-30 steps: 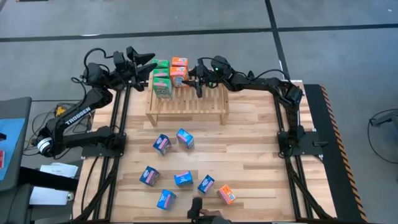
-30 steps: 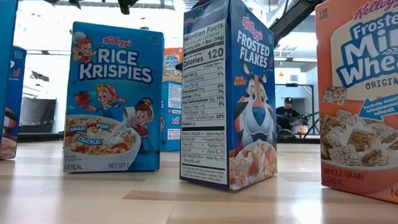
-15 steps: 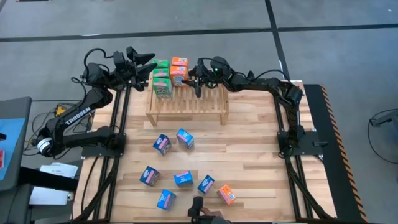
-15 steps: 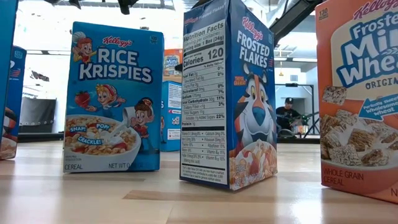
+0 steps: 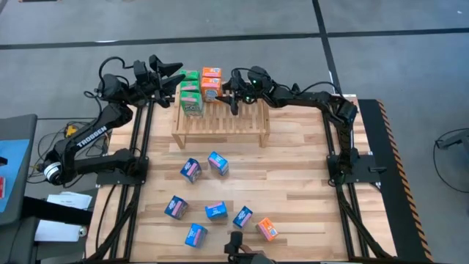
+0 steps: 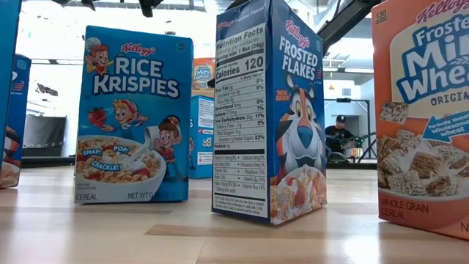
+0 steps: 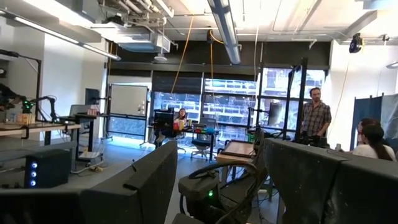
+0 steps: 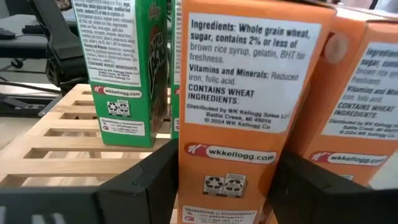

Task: Stack cereal on shelf
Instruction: Put the right orange cereal box on the shelf aligned with the other orange cereal box

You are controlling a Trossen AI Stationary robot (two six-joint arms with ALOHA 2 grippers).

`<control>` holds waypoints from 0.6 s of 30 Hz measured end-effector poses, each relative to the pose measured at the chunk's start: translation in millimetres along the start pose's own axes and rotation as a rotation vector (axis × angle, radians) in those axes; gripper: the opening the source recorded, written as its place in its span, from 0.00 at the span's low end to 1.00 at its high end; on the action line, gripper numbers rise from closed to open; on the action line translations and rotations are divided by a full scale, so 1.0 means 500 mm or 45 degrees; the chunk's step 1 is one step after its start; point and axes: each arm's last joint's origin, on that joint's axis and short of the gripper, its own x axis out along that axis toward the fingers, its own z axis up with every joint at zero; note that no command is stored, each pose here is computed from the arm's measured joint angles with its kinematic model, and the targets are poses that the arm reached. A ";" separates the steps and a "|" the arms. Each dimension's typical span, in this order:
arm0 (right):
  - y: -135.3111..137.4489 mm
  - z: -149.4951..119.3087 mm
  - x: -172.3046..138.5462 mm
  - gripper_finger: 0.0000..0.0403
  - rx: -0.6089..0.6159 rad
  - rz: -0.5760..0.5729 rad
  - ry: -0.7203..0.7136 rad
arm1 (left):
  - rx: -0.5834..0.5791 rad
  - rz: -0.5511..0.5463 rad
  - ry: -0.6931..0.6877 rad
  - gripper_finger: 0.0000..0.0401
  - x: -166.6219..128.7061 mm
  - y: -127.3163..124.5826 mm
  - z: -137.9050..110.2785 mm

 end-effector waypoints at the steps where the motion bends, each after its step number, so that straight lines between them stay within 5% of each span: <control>1: -0.002 0.004 -0.005 0.58 0.013 -0.003 0.012 | -0.004 0.000 0.000 0.57 0.000 0.000 0.000; 18: 0.009 0.024 -0.021 0.58 0.041 0.023 0.080 | -0.012 0.008 0.002 0.57 0.000 0.001 -0.001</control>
